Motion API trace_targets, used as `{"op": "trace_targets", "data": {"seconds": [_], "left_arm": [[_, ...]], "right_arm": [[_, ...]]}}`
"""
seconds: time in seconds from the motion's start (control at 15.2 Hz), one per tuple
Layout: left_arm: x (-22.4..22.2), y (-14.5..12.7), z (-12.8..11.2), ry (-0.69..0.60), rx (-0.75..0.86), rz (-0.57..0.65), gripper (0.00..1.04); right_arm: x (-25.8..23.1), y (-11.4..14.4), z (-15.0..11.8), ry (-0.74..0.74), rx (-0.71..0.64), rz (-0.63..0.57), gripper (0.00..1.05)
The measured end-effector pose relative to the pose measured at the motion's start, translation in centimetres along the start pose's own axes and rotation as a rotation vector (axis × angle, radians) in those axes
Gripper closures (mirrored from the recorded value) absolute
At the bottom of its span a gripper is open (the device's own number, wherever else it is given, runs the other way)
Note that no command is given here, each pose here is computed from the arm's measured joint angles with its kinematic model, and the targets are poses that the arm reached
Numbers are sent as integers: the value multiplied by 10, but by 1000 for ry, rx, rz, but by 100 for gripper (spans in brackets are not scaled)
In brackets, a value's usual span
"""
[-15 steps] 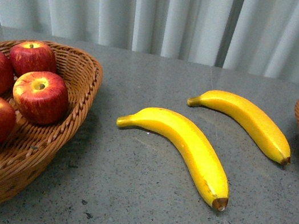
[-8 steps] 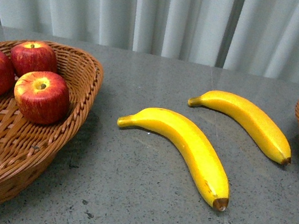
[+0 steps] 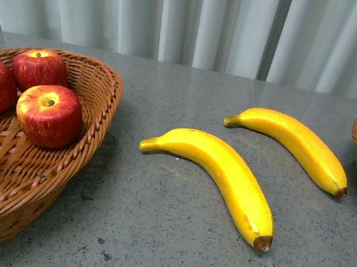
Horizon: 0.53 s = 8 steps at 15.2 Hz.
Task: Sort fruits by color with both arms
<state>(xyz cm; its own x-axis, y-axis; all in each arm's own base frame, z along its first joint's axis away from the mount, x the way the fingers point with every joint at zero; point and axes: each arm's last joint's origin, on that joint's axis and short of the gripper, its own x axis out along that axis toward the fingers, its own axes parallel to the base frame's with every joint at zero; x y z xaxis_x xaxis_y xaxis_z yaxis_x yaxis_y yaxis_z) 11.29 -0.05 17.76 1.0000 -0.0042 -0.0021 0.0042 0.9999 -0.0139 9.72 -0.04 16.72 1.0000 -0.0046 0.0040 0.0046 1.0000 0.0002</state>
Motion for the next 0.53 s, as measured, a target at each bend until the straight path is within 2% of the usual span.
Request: {"op": "trace_targets", "data": {"seconds": [0.13, 0.4, 0.46, 0.53], "left_arm": [[-3, 0, -5, -25, 0, 3, 103], [-15, 1, -13, 23, 0, 6, 103], [-16, 1, -7, -23, 1, 7, 103], [-15, 0, -11, 6, 3, 3, 103]], "right_arm": [[0, 0, 0, 0, 0, 0, 7], [0, 0, 0, 0, 0, 0, 7], [0, 0, 0, 0, 0, 0, 7], [0, 0, 0, -1, 0, 0, 7]]}}
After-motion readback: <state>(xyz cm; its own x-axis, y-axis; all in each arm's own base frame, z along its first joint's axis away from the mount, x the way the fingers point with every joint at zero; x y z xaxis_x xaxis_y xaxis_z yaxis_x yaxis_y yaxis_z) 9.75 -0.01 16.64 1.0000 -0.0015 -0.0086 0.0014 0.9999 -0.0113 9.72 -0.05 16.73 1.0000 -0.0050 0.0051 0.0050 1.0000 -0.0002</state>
